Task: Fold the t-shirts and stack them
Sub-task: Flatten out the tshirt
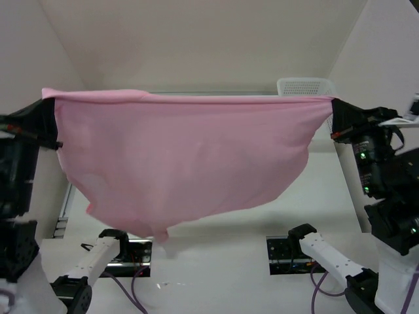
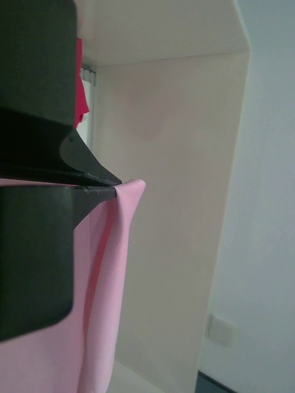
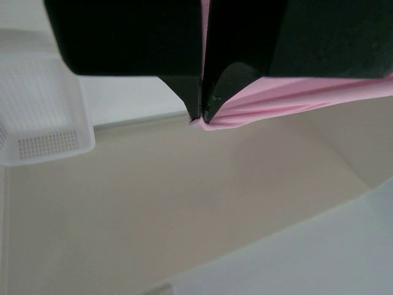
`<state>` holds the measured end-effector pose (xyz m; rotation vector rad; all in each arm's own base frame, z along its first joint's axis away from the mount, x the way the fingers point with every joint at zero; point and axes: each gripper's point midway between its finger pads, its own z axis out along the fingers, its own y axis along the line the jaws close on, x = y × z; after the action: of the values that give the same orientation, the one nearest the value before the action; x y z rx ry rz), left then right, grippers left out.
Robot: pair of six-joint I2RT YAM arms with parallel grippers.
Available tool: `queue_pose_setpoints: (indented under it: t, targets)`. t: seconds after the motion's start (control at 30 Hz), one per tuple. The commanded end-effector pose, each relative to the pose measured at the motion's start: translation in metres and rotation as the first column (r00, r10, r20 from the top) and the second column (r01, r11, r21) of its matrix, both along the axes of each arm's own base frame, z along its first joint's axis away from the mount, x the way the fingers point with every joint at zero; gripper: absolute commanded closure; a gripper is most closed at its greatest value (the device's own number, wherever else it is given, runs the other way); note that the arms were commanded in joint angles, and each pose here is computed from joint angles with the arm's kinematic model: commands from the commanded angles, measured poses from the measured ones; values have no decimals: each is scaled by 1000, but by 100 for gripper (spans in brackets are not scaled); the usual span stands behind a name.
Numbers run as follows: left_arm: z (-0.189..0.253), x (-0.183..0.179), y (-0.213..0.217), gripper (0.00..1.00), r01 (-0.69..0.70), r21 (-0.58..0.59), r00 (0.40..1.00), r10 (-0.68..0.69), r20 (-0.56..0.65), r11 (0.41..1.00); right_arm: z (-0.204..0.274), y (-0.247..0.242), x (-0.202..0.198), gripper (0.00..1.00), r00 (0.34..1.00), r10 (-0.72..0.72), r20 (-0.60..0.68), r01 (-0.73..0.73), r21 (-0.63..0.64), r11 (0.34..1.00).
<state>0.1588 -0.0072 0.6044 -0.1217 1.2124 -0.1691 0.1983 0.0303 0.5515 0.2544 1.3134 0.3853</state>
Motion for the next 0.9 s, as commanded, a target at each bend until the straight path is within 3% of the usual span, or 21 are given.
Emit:
queue_pose_setpoints:
  t: [0.0, 0.2, 0.3, 0.5, 0.7, 0.87]
  targets:
    - [-41, 86, 24, 100, -141, 5, 980, 140, -142, 990, -83, 11, 81, 100, 970, -100, -220, 88, -66, 994]
    - [-146, 149, 18, 100, -118, -21, 938, 105, -331, 993, -195, 57, 144, 100, 912, 9, -410, -39, -65, 997]
    - [-216, 176, 16, 100, -123, -32, 885, 95, -456, 992, -261, 63, 167, 100, 867, -19, -497, -24, -80, 997]
    - [-319, 211, 15, 100, -132, -24, 772, 87, -630, 991, -332, 70, 206, 100, 794, -45, -606, -19, -100, 995]
    - [-374, 240, 25, 100, -178, 10, 684, 130, -718, 984, -376, 85, 247, 100, 744, -53, -667, -36, -119, 992]
    - [-384, 275, 27, 100, -184, 2, 674, 128, -727, 983, -397, 88, 279, 100, 724, -82, -685, -16, -136, 991]
